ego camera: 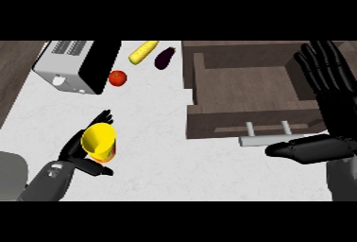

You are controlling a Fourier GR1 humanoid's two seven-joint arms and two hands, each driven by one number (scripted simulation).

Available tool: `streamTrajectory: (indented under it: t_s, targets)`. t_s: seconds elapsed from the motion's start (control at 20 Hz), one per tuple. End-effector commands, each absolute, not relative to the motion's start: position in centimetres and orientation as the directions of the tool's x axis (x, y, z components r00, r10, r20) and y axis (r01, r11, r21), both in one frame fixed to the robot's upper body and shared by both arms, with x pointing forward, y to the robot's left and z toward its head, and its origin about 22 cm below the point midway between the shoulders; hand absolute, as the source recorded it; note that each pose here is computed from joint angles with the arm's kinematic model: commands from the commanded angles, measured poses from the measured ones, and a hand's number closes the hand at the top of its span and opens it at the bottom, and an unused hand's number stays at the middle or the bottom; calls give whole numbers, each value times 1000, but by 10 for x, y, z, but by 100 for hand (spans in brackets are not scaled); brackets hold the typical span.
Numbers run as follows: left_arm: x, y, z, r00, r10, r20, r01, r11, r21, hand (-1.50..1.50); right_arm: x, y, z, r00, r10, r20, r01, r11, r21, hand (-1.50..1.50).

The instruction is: Pick up the cup, place it into the drawer and close the drawer

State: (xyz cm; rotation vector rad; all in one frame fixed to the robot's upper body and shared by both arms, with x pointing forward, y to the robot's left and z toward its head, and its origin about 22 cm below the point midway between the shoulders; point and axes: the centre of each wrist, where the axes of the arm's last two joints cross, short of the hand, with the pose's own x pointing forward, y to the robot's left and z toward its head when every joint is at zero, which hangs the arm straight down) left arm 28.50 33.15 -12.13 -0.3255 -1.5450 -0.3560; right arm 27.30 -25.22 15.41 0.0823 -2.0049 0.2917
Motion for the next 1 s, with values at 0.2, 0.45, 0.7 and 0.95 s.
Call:
streamTrajectory:
  t_s: [0.2, 0.45, 0.7, 0.95]
  targets:
    - [293, 307, -123, -13, 292, 956, 574, 786, -231, 150, 281, -255, 164, -446, 65, 893, -180, 970, -161, -150]
    - [298, 311, -115, -321, 117, 940, 407, 913, 25, 150, 272, -267, 149, -432, 76, 899, -172, 971, -165, -150]
    - [317, 292, -104, -357, 289, 888, 444, 889, -111, 150, 278, -263, 150, -427, 74, 901, -171, 972, -161, -150]
    - [296, 281, -126, -459, 119, 881, -22, 989, -145, 150, 273, -272, 149, -420, 102, 902, -136, 975, -173, -150]
